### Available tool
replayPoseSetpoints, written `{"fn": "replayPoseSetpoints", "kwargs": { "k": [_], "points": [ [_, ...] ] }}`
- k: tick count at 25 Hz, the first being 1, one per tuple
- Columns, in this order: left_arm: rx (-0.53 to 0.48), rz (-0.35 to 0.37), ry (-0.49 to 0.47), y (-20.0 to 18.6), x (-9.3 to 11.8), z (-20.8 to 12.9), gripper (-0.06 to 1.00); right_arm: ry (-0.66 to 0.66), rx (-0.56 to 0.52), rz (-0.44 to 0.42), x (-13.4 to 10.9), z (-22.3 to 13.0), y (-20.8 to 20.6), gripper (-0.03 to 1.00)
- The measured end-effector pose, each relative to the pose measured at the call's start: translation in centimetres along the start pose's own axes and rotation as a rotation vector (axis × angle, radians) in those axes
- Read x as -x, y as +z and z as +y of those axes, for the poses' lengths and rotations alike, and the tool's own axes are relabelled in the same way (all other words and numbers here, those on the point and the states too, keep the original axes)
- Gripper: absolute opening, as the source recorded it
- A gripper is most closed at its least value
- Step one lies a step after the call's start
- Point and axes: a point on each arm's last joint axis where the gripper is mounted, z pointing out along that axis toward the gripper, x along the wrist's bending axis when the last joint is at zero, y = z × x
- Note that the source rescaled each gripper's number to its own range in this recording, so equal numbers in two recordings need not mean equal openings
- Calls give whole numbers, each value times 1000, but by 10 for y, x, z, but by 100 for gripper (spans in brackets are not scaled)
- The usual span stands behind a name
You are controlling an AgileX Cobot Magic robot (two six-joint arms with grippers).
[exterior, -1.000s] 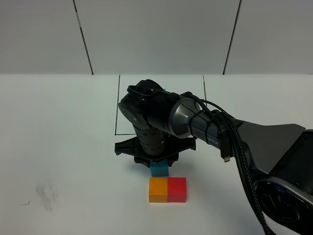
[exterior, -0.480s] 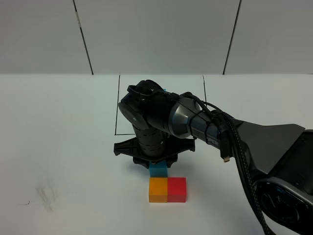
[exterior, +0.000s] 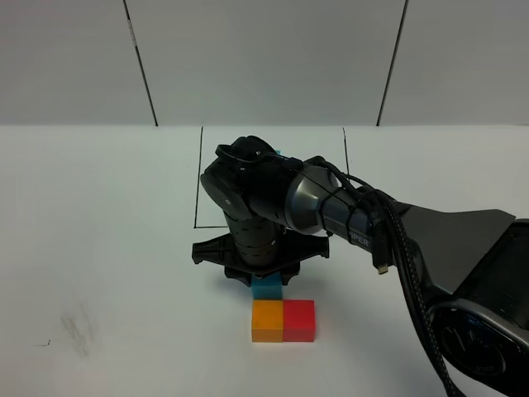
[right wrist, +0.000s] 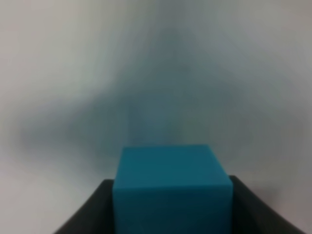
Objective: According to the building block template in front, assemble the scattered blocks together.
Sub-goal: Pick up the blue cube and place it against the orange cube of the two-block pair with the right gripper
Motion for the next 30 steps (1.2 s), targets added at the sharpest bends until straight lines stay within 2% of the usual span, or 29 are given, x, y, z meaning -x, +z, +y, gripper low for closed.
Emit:
{"fn": "replayPoseSetpoints", "kwargs": {
  "k": [30],
  "points": [
    [0, 0, 0, 0, 0, 0, 65, -3, -46, -8, -3, -5, 19, 0]
  ]
}}
